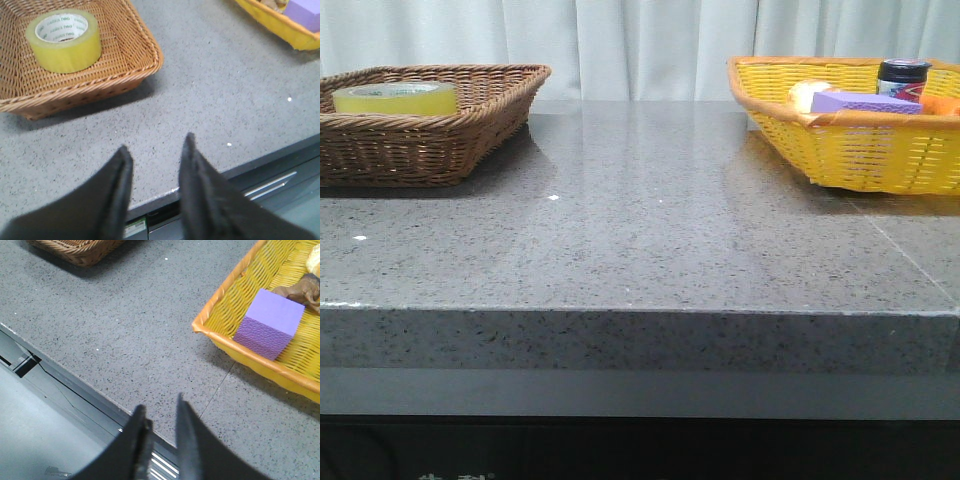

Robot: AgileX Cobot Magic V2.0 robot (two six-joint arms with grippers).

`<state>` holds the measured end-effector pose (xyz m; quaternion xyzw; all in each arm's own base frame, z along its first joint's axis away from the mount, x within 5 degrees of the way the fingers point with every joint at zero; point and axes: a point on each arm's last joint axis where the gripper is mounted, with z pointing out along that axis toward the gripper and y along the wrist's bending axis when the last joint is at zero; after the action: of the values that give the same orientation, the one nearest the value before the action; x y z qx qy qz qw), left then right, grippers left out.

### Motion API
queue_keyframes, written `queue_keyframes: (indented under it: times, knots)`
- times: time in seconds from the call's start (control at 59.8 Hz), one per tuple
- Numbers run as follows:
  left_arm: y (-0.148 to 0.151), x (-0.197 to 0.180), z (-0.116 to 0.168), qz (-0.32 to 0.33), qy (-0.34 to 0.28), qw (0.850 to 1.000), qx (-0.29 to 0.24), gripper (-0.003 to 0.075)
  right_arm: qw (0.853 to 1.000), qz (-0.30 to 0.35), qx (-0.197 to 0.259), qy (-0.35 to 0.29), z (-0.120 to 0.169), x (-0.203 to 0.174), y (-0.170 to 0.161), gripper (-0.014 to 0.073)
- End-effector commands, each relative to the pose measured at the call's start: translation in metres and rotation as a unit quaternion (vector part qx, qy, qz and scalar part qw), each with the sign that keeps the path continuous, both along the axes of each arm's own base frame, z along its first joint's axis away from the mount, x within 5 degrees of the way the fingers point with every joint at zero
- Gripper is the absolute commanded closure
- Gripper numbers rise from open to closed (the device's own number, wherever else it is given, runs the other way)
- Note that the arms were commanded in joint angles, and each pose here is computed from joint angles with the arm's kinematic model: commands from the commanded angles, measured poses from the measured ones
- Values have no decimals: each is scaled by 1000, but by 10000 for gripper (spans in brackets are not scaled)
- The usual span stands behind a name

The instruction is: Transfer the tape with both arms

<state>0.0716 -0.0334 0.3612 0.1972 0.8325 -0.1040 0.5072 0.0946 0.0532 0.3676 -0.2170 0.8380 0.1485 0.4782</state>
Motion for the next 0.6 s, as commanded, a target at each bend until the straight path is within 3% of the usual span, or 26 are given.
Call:
queue_keyframes:
  times: [0.0, 0.033, 0.586]
  knots:
    - [-2, 2, 15, -1, -46, 998, -32, 683, 999, -6, 23, -36, 13, 1, 0, 644]
    - [-2, 3, 15, 0, -48, 998, -33, 740, 999, -6, 23, -36, 13, 1, 0, 670]
    - [-4, 2, 15, -6, -42, 998, -47, 741, 999, -6, 23, -37, 13, 1, 0, 662]
